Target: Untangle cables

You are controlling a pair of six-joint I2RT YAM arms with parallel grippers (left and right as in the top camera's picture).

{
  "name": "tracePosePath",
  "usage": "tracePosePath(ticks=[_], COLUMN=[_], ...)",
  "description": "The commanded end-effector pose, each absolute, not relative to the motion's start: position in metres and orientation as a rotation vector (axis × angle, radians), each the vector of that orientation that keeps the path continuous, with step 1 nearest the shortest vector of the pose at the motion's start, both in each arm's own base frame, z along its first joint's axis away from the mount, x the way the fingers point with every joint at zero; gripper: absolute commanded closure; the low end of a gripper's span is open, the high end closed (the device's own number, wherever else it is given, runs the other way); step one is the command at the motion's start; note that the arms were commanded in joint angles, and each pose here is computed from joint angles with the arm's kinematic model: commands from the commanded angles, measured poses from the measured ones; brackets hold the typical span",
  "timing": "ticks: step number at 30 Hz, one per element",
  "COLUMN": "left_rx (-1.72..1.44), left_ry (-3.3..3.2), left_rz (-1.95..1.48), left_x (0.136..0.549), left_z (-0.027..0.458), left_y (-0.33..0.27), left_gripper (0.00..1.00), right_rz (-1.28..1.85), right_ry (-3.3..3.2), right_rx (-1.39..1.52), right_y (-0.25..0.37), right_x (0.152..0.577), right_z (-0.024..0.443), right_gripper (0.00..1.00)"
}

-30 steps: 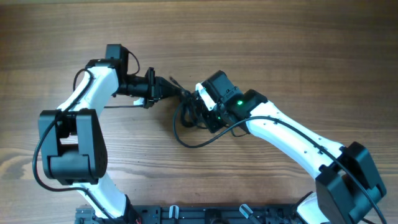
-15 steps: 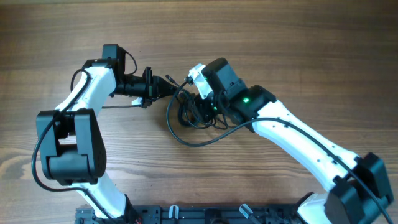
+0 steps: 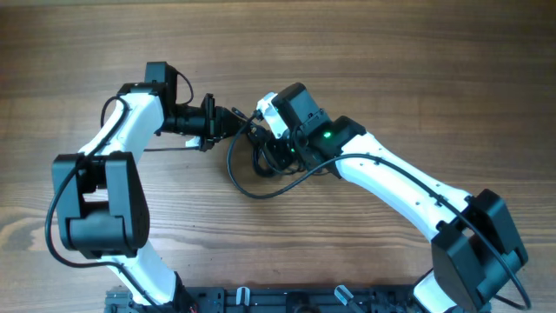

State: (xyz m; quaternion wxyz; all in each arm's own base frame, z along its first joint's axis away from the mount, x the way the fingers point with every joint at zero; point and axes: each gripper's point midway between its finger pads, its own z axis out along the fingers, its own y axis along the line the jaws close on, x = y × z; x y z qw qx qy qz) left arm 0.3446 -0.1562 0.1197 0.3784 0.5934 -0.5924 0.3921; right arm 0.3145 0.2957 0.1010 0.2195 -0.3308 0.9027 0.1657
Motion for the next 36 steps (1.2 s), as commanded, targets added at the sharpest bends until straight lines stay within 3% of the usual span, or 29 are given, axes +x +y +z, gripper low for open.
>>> tracePosePath(ticks=[1,11,16,19,24,27,36], left_rx=[1.505,1.505,1.505,1.505,1.499,1.487,1.214], left_ry=[-1.503,-1.503,-1.503,-1.503,-1.517,-1.538,-1.913], left_rz=[1.043,1.043,1.043,1.043,1.059,1.079,1.397], left_x=[0.350,0.350,0.350,0.350,0.352,0.354,0.382], left_z=[0.131,0.131,0.131,0.131,0.131,0.131,0.137], left_y=[-0.154,-0.154,-0.154,-0.154,-0.154,-0.154,-0.157], left_gripper=[0.96,0.96,0.96,0.96,0.96,0.86,0.96], right_rz=[0.289,0.025,0.015,0.208,0.610,0.786,0.837], right_ry=[2.637,2.842,2.897,2.887,2.702,2.570,2.486], right_rx=[-0.912,-0.883,-0.801,-0.803,-0.941,-0.972,-0.974], right_y=[0.261,0.200,0.179,0.191,0.246,0.272,0.284], right_x=[0.302,0.283,0.288,0.291,0.294,0.300,0.309], right_z=[0.083,0.067,0.066,0.069,0.087,0.104,0.114], right_gripper=[0.96,0.96,0.87,0.96,0.96,0.96,0.96])
